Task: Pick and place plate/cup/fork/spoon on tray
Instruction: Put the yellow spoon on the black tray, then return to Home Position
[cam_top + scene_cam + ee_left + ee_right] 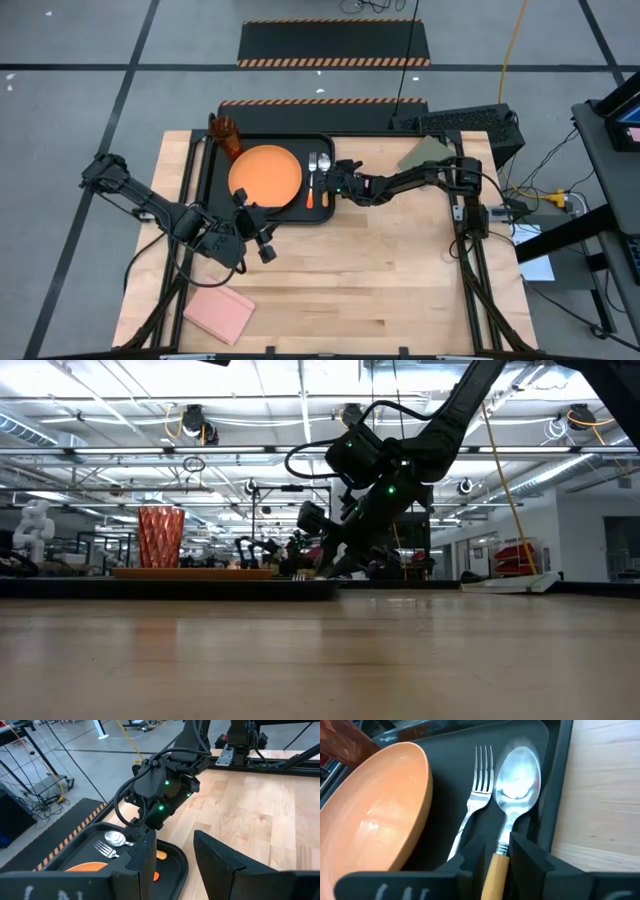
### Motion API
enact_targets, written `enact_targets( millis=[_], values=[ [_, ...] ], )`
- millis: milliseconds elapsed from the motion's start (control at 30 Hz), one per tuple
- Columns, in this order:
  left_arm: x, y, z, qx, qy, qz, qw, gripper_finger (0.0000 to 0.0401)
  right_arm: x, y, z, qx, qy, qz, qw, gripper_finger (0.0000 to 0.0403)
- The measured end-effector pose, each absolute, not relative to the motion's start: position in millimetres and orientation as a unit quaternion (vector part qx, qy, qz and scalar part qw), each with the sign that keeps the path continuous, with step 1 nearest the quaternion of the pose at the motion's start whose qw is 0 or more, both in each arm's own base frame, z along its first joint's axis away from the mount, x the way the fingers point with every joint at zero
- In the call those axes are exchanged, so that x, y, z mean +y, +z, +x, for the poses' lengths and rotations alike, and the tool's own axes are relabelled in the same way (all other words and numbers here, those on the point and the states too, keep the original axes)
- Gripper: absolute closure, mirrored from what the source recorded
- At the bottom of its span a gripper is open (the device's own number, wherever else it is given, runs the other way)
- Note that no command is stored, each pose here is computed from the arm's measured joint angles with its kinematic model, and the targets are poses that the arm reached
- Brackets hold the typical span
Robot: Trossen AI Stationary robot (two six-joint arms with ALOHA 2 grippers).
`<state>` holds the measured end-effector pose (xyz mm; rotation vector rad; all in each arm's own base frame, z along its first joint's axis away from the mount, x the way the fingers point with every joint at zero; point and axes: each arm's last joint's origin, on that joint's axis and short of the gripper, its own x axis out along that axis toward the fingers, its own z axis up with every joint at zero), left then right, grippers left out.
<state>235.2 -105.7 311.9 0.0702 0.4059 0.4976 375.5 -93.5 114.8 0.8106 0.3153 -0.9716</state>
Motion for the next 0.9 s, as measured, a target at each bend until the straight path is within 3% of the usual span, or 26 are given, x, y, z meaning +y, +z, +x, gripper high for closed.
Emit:
enact_targets(
  millis=[333, 533, 900],
  values=[
    [-105.7, 311.8, 235.2, 0.200, 0.244, 0.035, 0.948, 0.0265, -93.7, 116.4, 376.8, 0.145, -0.445, 0.369, 0.803, 0.0317],
    [-105.5, 311.2, 234.8, 0.203, 0.244, 0.038, 0.948, 0.0265, -86.2, 144.8, 379.5, 0.135, -0.395, 0.327, 0.848, 0.0317],
    [-112.7, 320.4, 221.6, 0.186, 0.230, 0.056, 0.954, 0.0265, -23.2, 207.3, 350.8, 0.165, -0.179, 0.205, 0.948, 0.0316]
  ],
)
